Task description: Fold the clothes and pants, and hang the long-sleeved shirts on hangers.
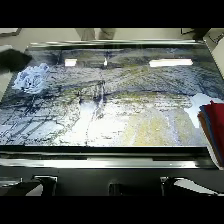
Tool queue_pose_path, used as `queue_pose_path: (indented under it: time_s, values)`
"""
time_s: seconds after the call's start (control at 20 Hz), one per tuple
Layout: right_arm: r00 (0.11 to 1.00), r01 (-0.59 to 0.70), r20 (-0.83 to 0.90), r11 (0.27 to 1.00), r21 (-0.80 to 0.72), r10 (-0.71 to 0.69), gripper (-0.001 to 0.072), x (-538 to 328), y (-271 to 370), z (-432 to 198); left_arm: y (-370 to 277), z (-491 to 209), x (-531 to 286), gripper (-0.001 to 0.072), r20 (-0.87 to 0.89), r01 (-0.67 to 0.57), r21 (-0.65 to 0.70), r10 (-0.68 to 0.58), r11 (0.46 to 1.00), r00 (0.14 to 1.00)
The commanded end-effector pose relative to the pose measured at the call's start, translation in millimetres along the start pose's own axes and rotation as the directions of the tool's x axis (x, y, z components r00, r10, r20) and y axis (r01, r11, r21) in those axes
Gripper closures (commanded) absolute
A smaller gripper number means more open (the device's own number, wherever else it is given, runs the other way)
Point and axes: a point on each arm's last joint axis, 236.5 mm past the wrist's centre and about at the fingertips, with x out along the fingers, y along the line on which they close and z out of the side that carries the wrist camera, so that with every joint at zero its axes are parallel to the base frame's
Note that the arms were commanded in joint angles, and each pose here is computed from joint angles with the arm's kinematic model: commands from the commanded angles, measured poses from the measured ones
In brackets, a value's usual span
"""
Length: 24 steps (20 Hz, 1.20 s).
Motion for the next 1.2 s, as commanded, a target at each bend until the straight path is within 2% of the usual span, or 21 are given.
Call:
queue_pose_path:
  time_s: [0.0,0.05,0.1,0.15,0.2,0.25,0.3,0.35,0.45,0.6,1.15]
  values:
    - [0.888,-0.204,0.308,0.893,-0.402,0.341,0.0084,-64,183,63,26,33,26,0.0685,0.163,-0.209,0.112,0.190,0.971,0.968]
    - [0.899,-0.236,0.232,0.858,-0.456,0.371,0.0084,-54,222,34,42,7,47,0.0684,0.067,-0.258,0.038,0.255,0.965,0.965]
    - [0.935,-0.239,0.120,0.842,-0.484,0.334,0.0084,-29,249,-6,54,-30,66,0.0681,-0.070,-0.289,-0.010,0.288,0.957,0.955]
    - [0.970,-0.214,-0.004,0.851,-0.479,0.242,0.0083,2,259,-50,67,-78,81,0.0626,-0.244,-0.336,-0.032,0.319,0.941,0.916]
    - [0.973,-0.213,-0.184,0.851,-0.480,0.140,0.0078,33,265,-109,76,-127,88,0.0396,-0.414,-0.392,-0.054,0.337,0.918,0.845]
    - [0.924,-0.258,-0.377,0.825,-0.504,0.059,0.0054,53,270,-173,78,-185,87,0.0005,-0.605,-0.443,-0.069,0.315,0.894,0.731]
    - [0.855,-0.307,-0.519,0.801,-0.513,-0.005,0.0035,64,273,-224,74,-230,79,0.0006,-0.735,-0.440,-0.032,0.277,0.898,0.619]
    - [0.787,-0.345,-0.614,0.782,-0.519,-0.061,0.0033,69,275,-265,67,-257,77,0.0006,-0.781,-0.438,-0.043,0.243,0.898,0.576]
    - [0.757,-0.365,-0.647,0.757,-0.541,-0.097,0.0031,74,284,-301,58,-269,79,0.0007,-0.730,-0.415,-0.066,0.240,0.907,0.640]
    - [0.804,-0.338,-0.585,0.725,-0.600,-0.110,0.0011,79,293,-302,53,-258,82,0.0006,-0.650,-0.377,-0.074,0.242,0.923,0.721]
    - [0.802,-0.340,-0.586,0.719,-0.606,-0.115,0.0014,79,291,-301,54,-260,84,0.0005,-0.654,-0.381,-0.075,0.243,0.921,0.716]
